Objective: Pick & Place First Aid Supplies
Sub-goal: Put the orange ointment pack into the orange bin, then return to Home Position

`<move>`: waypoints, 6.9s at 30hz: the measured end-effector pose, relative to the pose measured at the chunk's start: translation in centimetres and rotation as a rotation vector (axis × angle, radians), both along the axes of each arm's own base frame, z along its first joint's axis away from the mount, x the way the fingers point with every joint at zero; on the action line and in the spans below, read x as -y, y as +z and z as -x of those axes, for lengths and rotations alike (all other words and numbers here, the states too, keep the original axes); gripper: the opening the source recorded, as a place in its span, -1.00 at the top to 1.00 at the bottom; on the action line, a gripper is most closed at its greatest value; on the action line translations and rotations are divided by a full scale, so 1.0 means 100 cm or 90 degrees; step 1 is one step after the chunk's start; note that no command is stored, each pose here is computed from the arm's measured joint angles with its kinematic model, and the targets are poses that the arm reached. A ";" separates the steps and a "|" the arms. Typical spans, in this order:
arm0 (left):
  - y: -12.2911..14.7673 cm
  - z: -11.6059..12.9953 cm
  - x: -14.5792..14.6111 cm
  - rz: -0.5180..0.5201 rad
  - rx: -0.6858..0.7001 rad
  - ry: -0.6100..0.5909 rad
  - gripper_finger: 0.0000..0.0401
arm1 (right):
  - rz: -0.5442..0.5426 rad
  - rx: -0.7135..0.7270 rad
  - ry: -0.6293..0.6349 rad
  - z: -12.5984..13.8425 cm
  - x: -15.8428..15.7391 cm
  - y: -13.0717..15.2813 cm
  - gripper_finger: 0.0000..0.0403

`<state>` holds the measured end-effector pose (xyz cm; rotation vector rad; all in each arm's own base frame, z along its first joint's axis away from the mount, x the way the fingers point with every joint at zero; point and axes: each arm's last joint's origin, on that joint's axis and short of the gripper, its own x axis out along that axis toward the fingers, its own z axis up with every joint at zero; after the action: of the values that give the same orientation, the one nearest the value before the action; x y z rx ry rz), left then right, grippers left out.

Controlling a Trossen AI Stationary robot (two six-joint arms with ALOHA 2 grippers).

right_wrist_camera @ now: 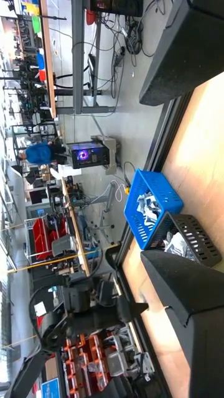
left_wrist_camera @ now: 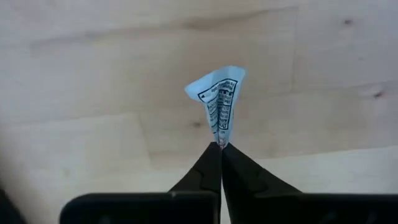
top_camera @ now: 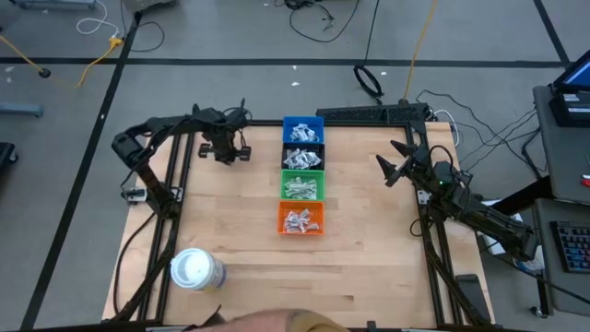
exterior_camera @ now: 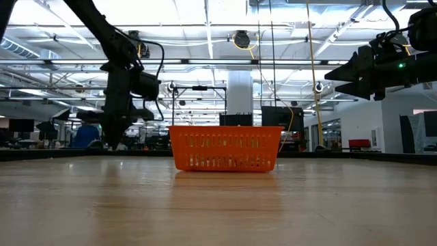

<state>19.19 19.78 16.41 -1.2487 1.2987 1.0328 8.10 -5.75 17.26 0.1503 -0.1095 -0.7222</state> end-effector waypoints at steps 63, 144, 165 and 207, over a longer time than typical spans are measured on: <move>0.032 -0.232 0.215 -0.068 0.082 -0.980 1.00 | 0.000 0.000 0.000 0.000 0.000 0.000 -0.95; 0.008 0.087 0.148 -1.059 0.482 -0.619 -0.50 | 0.000 -0.001 0.000 0.000 0.000 0.000 -0.95; 0.006 0.109 0.147 -1.035 0.480 -0.502 -0.60 | 0.000 -0.001 0.000 0.000 0.000 0.000 -0.95; 0.006 0.113 0.140 -1.038 0.456 -0.447 -0.52 | 0.000 0.000 0.000 0.000 0.000 0.000 -0.95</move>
<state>7.85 5.74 17.04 0.1744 0.0250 0.6334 8.11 -5.76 17.25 0.1505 -0.1086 -0.7219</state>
